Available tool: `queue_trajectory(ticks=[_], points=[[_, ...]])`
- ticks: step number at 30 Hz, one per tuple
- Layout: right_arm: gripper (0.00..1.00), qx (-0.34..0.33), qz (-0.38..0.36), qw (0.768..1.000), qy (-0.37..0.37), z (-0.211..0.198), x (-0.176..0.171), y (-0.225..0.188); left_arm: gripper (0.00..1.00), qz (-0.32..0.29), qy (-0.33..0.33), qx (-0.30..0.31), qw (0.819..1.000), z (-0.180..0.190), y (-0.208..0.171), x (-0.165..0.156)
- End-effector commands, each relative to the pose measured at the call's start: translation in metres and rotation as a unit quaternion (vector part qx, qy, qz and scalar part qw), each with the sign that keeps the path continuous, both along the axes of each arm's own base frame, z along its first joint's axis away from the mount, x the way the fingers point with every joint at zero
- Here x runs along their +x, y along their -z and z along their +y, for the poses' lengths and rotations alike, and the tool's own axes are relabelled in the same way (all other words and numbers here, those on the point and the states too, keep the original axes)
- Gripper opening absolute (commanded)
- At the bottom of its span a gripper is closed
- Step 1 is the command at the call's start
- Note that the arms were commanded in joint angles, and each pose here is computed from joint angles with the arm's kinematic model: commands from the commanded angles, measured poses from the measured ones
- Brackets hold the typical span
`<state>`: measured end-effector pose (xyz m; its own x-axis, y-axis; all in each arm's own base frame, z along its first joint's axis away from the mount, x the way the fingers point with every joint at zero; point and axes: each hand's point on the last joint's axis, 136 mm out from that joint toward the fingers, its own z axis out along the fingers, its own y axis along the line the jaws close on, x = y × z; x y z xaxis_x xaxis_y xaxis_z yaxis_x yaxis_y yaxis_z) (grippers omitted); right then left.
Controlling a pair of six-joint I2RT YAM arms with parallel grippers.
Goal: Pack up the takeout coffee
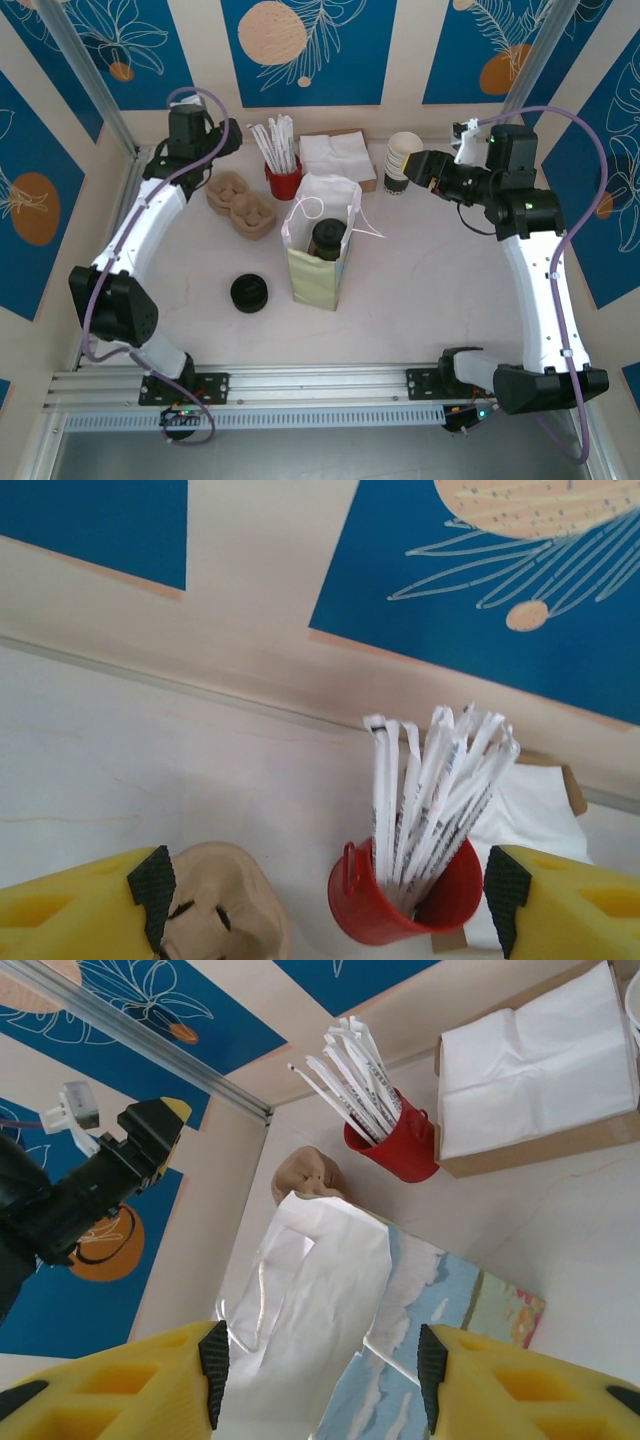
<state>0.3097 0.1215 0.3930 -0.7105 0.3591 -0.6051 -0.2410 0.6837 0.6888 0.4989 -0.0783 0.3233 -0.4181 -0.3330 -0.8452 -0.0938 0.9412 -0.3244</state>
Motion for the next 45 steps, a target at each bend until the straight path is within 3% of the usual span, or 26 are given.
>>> queue_trajectory(ticks=[1, 5, 11, 19, 33, 45], points=[[0.52, 0.012, -0.01, 1.0, -0.01, 0.003, -0.001, -0.009, 0.82, -0.018, 0.051, -0.045, 0.998, -0.013, -0.015, 0.026], [0.51, 0.005, -0.023, 1.0, -0.02, 0.005, 0.001, -0.007, 0.83, -0.012, 0.068, -0.047, 0.997, -0.02, -0.009, 0.052], [0.51, -0.008, -0.036, 0.999, -0.021, 0.004, 0.002, -0.007, 0.81, 0.013, 0.075, -0.069, 0.995, -0.021, 0.031, 0.095], [0.49, -0.015, -0.042, 0.999, -0.007, 0.0, 0.008, -0.006, 0.71, 0.033, 0.101, -0.067, 0.992, -0.023, 0.059, 0.133], [0.49, -0.03, -0.015, 0.999, 0.007, -0.005, 0.027, 0.011, 0.59, 0.055, 0.116, -0.067, 0.989, -0.03, 0.089, 0.15], [0.49, -0.024, -0.006, 1.0, -0.003, -0.001, 0.031, 0.014, 0.44, 0.064, 0.131, -0.075, 0.986, -0.035, 0.096, 0.142]])
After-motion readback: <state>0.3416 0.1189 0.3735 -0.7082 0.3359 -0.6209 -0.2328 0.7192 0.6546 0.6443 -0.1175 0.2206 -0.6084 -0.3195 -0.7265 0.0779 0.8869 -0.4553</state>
